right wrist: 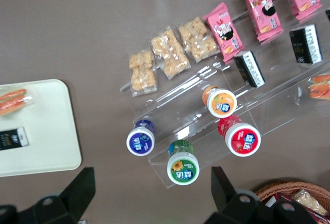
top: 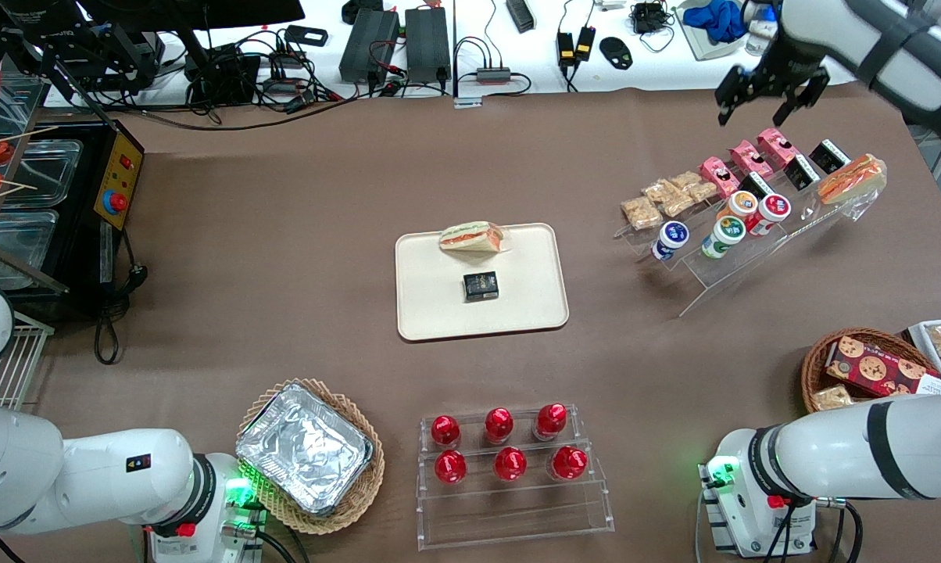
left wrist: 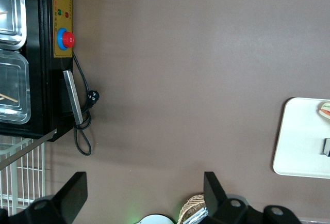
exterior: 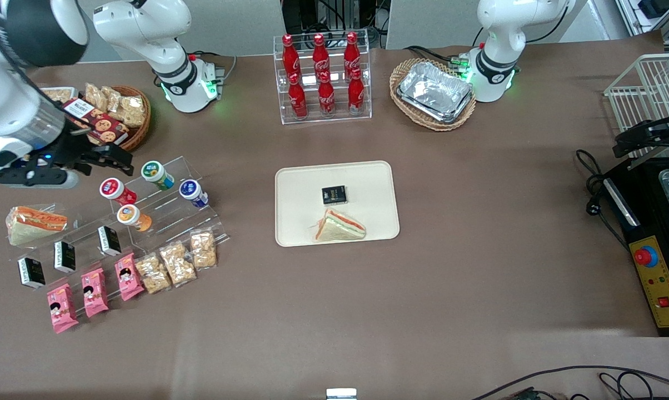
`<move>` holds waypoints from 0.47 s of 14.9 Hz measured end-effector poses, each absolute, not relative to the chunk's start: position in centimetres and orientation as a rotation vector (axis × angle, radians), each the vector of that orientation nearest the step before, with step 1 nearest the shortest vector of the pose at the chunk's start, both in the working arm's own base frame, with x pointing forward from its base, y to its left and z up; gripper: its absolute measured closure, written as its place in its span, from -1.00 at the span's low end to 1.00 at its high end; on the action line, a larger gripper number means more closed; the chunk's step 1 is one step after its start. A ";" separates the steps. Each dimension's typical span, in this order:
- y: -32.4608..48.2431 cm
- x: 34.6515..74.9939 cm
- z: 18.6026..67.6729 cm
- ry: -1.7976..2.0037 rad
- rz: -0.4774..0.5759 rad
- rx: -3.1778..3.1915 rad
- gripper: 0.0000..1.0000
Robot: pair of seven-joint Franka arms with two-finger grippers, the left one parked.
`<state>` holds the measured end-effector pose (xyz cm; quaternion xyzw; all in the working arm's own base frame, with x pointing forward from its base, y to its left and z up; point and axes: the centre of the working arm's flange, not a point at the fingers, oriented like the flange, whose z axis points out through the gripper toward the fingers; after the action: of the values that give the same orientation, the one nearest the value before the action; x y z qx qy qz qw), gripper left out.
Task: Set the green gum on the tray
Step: 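Move the right gripper toward the green-labelled bottle on the acrylic rack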
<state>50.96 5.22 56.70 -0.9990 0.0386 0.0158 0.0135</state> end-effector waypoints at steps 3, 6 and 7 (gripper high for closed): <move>5.4 49.3 53.2 0.082 0.057 -3.162 -1.00; 5.4 48.4 50.1 0.059 0.032 -3.171 -1.00; 5.4 48.0 49.2 0.055 0.025 -3.171 -1.00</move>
<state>48.03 5.38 49.18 -0.9997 0.0174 0.0079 -0.0151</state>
